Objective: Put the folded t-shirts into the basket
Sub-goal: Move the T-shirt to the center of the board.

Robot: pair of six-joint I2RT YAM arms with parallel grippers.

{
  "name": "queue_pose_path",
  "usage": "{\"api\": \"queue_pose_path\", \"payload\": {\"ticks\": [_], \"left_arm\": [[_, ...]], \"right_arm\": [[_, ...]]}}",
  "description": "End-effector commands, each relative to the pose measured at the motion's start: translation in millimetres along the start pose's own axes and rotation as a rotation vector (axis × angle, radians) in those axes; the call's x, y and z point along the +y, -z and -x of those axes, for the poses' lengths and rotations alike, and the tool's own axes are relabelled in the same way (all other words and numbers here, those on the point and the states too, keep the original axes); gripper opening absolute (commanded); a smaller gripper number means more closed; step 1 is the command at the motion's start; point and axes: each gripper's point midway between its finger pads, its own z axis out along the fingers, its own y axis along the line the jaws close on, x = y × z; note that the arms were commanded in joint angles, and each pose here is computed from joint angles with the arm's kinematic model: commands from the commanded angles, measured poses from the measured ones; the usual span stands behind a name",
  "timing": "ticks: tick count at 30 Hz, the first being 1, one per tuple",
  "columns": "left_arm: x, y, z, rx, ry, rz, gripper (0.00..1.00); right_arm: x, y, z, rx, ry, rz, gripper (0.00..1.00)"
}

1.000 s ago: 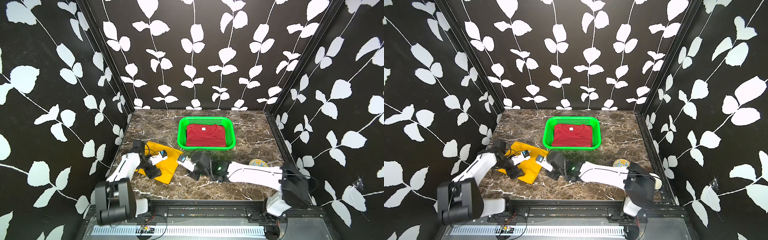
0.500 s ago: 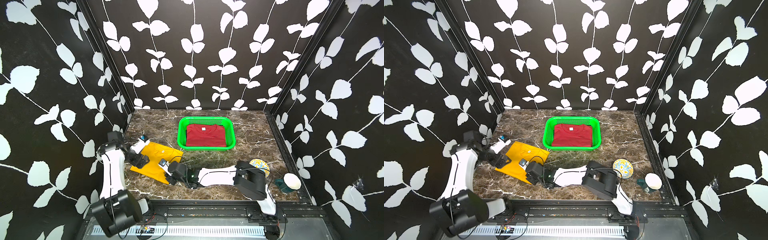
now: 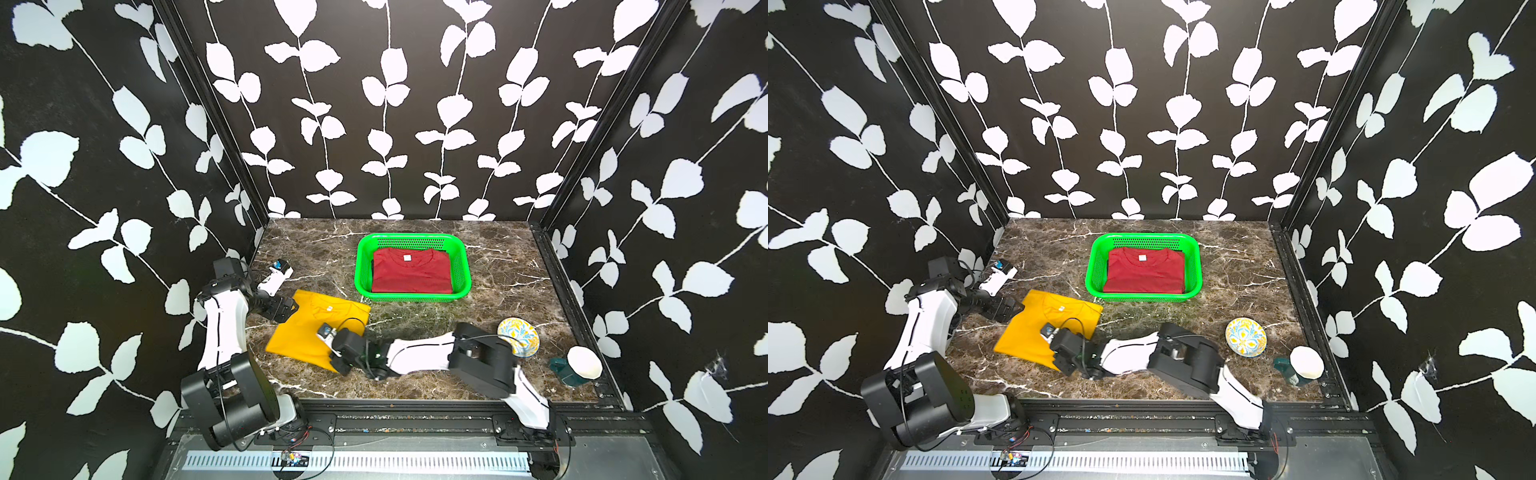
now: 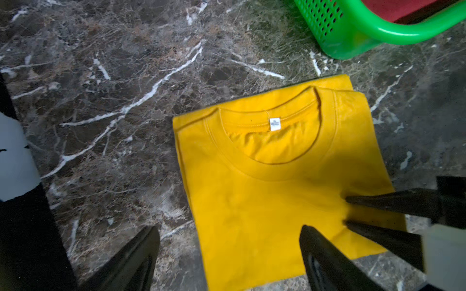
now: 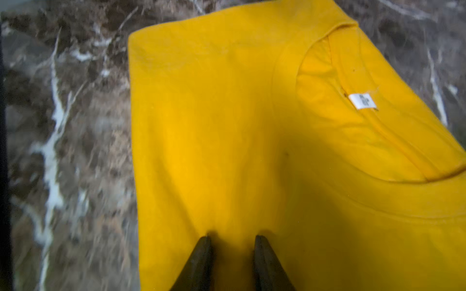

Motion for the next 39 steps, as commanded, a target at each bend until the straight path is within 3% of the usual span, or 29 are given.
{"api": "queue_pose_path", "payload": {"ticks": [1,4,9,12,14,23,31,34,35,39], "left_arm": [[-10.2,-7.4,9.9,-0.066,-0.022,-0.064,0.88],[-24.1,-17.3,9.3,-0.04,-0.105,-0.095,0.87],[-65.4,-38.6,3.0,0.012,-0.321,-0.174,0.88],[-90.9,-49.0,-13.3,0.022,-0.479,-0.268,0.89],[-89.7,-58.2,-19.3,0.027,-0.534,-0.268,0.9],[-60.7,-91.2,-54.4,0.237,-0.714,-0.332,0.89],[-42.7,-113.0,-60.9,0.322,-0.721,-0.391,0.88],[-61.2,-108.3,-78.2,0.384,-0.69,-0.57,0.75],[-62.9,-106.2,-76.2,0.389,-0.656,-0.589,0.69],[-70.3,-97.3,-82.2,0.41,-0.668,-0.642,0.59]], "right_arm": [[-3.6,33.8,-46.6,0.12,-0.104,0.006,0.31],[-15.0,77.5,-53.3,0.073,-0.228,0.002,0.3],[-26.9,123.4,-100.3,0.26,-0.386,-0.019,0.31],[-30.8,132.9,-145.8,0.359,-0.436,-0.036,0.32],[-35.7,138.4,-159.7,0.382,-0.468,-0.068,0.32],[-43.8,156.1,-80.7,0.279,-0.43,-0.132,0.35],[-49.5,168.5,-39.4,0.188,-0.435,-0.13,0.36],[-54.6,175.0,-32.7,0.181,-0.441,-0.138,0.37],[-57.4,176.7,-31.3,0.181,-0.45,-0.143,0.37],[-66.4,180.0,-23.7,0.157,-0.48,-0.145,0.37]]}}
